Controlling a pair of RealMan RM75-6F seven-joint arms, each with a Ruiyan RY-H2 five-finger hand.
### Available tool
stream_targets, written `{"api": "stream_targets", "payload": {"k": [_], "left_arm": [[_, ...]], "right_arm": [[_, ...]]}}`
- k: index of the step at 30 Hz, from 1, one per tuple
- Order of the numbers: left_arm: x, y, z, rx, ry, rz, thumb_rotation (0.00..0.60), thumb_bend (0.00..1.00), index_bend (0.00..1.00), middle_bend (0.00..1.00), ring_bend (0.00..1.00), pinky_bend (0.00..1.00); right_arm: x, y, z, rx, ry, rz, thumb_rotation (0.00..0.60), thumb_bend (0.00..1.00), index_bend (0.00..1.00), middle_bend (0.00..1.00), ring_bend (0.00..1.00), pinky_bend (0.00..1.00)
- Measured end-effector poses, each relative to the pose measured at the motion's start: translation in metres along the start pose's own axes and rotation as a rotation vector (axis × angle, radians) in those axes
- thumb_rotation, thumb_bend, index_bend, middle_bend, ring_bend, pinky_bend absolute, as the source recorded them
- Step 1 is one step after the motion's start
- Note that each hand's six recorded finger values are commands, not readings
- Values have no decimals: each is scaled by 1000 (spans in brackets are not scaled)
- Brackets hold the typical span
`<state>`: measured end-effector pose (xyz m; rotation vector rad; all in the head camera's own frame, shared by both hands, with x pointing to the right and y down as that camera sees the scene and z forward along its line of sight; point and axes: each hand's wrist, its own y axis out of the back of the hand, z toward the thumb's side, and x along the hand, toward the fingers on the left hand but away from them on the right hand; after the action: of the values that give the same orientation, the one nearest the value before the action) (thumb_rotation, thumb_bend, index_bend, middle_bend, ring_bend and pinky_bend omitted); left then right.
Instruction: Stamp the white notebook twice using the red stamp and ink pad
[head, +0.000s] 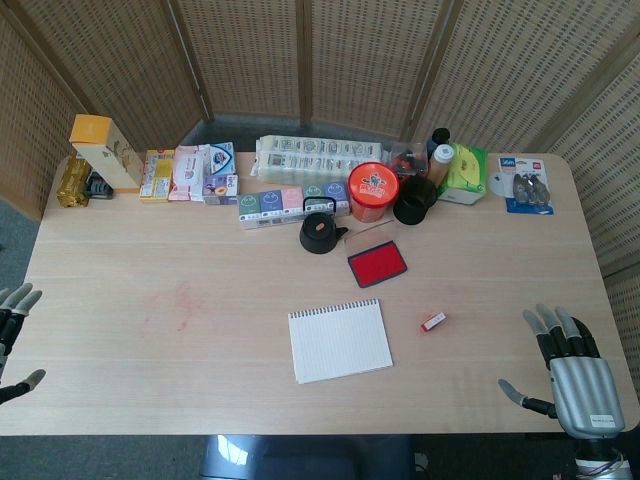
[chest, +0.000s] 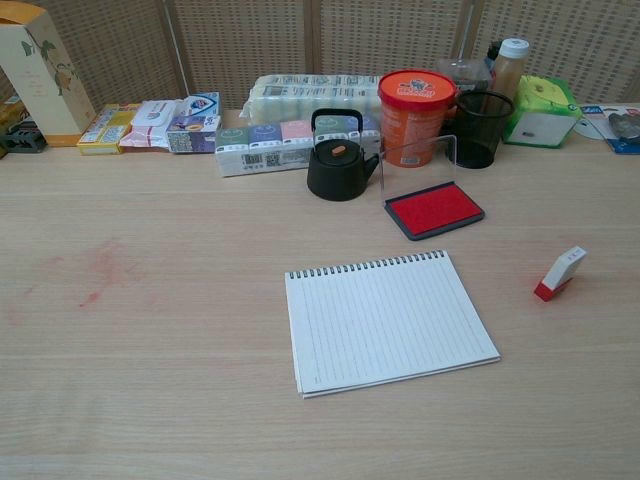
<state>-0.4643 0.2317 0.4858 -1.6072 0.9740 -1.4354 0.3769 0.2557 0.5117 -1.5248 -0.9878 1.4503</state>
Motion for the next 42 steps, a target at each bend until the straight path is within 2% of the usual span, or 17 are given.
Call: {"api": "stream_targets", "payload": {"k": [12, 15, 17, 18, 19, 20, 21, 22, 24, 27, 32, 37, 42], "left_arm": [[0, 0, 0, -1, -1, 1, 600, 0, 0, 0, 0, 3], [-1, 1, 0, -3, 3, 4, 600, 0, 0, 0, 0, 3], [0, 1, -2, -6, 10, 5, 600, 0, 0, 0, 0, 3], [0, 2, -3, -8, 12, 6, 600, 0, 0, 0, 0, 3], [0, 2, -3, -10, 15, 6, 600, 0, 0, 0, 0, 3], [1, 2, -4, -12, 17, 6, 600, 0, 0, 0, 0, 3], [1, 2, -4, -12, 19, 6, 600, 0, 0, 0, 0, 3], [2, 2, -5, -12, 21, 6, 600, 0, 0, 0, 0, 3], [3, 2, -6, -12, 24, 4, 600, 0, 0, 0, 0, 3], [4, 0, -7, -12, 30, -2, 600, 0, 0, 0, 0, 3], [7, -2, -8, -10, 41, -10, 600, 0, 0, 0, 0, 3], [9, -4, -8, -11, 42, -20, 600, 0, 0, 0, 0, 3], [11, -7, -10, -9, 53, -30, 600, 0, 0, 0, 0, 3]], "right_arm": [[-2, -1, 2, -15, 16, -4, 359, 0, 60, 0, 0, 105], [-5, -2, 4, -22, 27, -13, 363, 0, 61, 42, 12, 126], [-10, -3, 7, -29, 36, -22, 362, 0, 57, 213, 151, 202], [-12, -4, 8, -32, 41, -26, 374, 0, 43, 348, 285, 278], [-16, -4, 10, -34, 51, -33, 405, 0, 24, 524, 479, 415], [-19, -5, 11, -36, 59, -40, 438, 0, 10, 631, 605, 529], [-22, -5, 12, -38, 68, -49, 500, 0, 0, 760, 770, 716], [-27, -4, 15, -43, 82, -65, 553, 0, 0, 842, 884, 869], [-34, -4, 18, -49, 110, -90, 598, 2, 0, 924, 979, 990], [-47, -7, 25, -52, 175, -123, 600, 32, 0, 993, 1000, 1000], [-67, -18, 43, -70, 308, -127, 600, 90, 37, 1000, 1000, 1000], [-81, -36, 54, -73, 364, -31, 600, 169, 209, 1000, 1000, 1000], [-94, -57, 63, -71, 407, 91, 600, 275, 320, 1000, 1000, 1000]]}}
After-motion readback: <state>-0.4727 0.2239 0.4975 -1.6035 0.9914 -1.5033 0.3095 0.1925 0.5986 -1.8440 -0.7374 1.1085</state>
